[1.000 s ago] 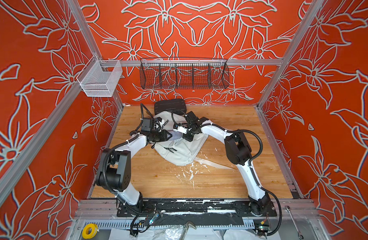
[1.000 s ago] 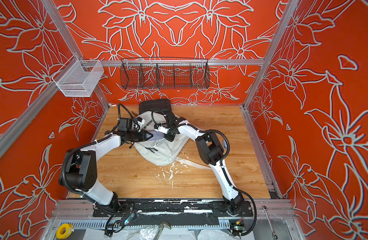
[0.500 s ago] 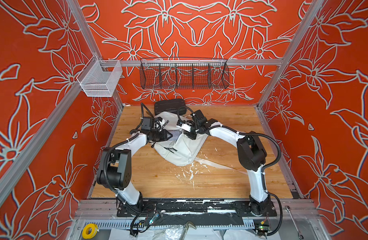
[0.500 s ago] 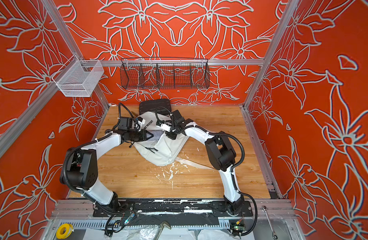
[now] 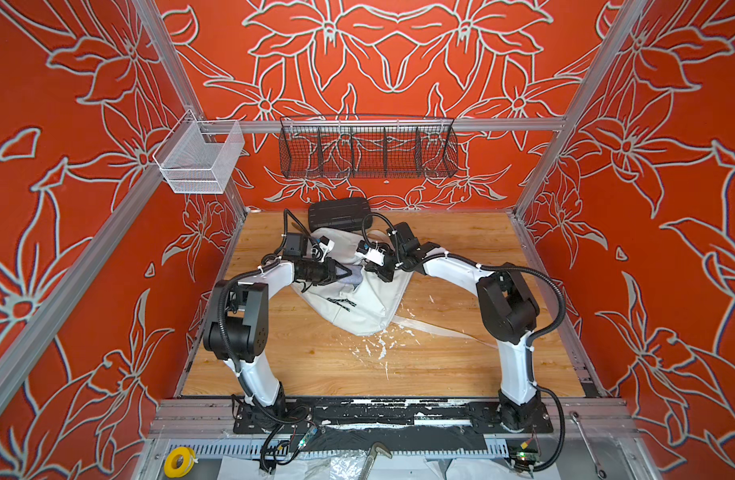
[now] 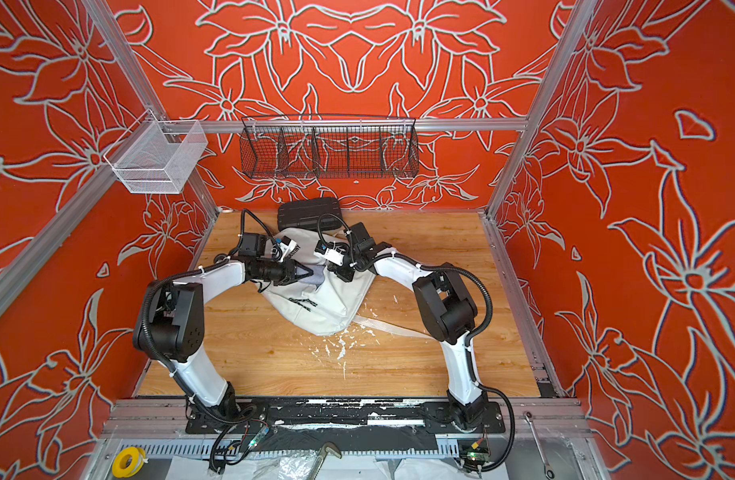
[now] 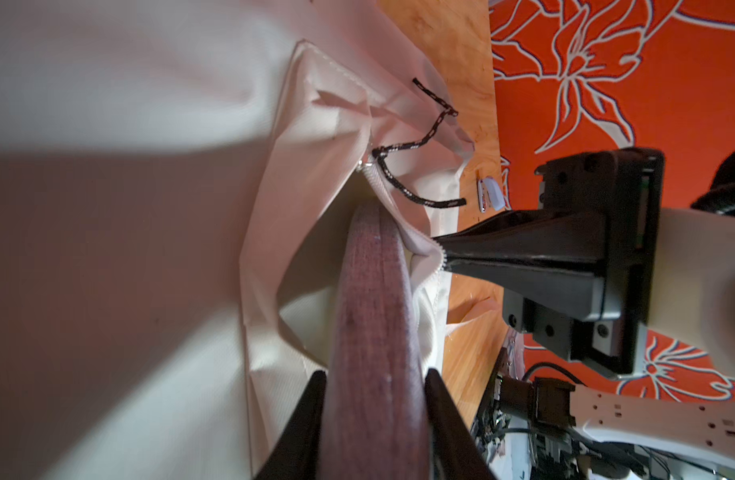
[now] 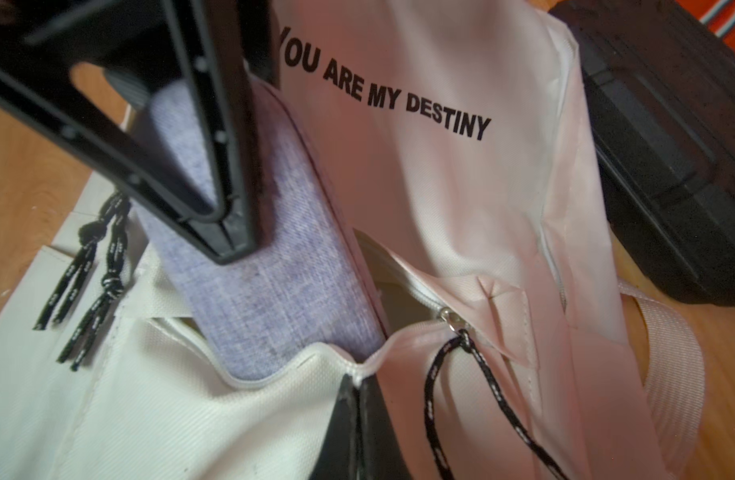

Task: Pack the student bag

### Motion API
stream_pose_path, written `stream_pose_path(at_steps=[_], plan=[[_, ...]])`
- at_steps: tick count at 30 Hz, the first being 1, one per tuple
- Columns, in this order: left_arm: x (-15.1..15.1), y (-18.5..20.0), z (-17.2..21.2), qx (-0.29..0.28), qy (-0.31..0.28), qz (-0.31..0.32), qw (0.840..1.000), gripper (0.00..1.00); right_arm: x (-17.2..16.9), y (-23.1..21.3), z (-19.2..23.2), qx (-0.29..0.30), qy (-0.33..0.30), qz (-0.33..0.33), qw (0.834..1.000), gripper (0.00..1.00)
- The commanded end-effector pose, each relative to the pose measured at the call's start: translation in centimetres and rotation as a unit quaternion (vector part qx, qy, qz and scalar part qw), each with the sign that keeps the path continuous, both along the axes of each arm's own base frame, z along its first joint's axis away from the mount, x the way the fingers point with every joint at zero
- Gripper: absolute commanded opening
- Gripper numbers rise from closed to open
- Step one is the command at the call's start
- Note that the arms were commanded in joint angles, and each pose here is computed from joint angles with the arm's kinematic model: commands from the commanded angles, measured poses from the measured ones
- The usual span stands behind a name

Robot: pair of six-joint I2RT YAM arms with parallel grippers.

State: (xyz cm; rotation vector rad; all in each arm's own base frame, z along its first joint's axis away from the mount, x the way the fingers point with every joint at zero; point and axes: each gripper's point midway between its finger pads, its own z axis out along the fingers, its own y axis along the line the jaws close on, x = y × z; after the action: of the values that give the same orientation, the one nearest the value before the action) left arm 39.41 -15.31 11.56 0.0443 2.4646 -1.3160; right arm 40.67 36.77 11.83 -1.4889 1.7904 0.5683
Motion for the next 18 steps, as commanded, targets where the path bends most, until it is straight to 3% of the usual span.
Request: stream_pose_path(at_steps=[1,4,12,18], plan=[[-1.4,-1.7,0.7,-0.059,0.028,-0.051,0.997,0.0,-1.3,1.8,5.2,0.079,-0.048,0.078,0.993,0.0],[-0.8,-1.1,-0.3,-0.025,0.02,-0.009,0.999,0.0,-1.8,2.3,5.8,0.09,-0.037,0.098,0.99,0.0],[1.3,-1.5,0.7,0.023,-0.054,0.077,0.995,0.0,-1.1,2.6,5.5,0.106,-0.016,0.071,0.992,0.0],[1.2,-1.6,0.5,0.026,-0.096,0.125,0.987,0.0,0.0,2.8,6.4,0.121,0.002,0.044,0.992,0.0]])
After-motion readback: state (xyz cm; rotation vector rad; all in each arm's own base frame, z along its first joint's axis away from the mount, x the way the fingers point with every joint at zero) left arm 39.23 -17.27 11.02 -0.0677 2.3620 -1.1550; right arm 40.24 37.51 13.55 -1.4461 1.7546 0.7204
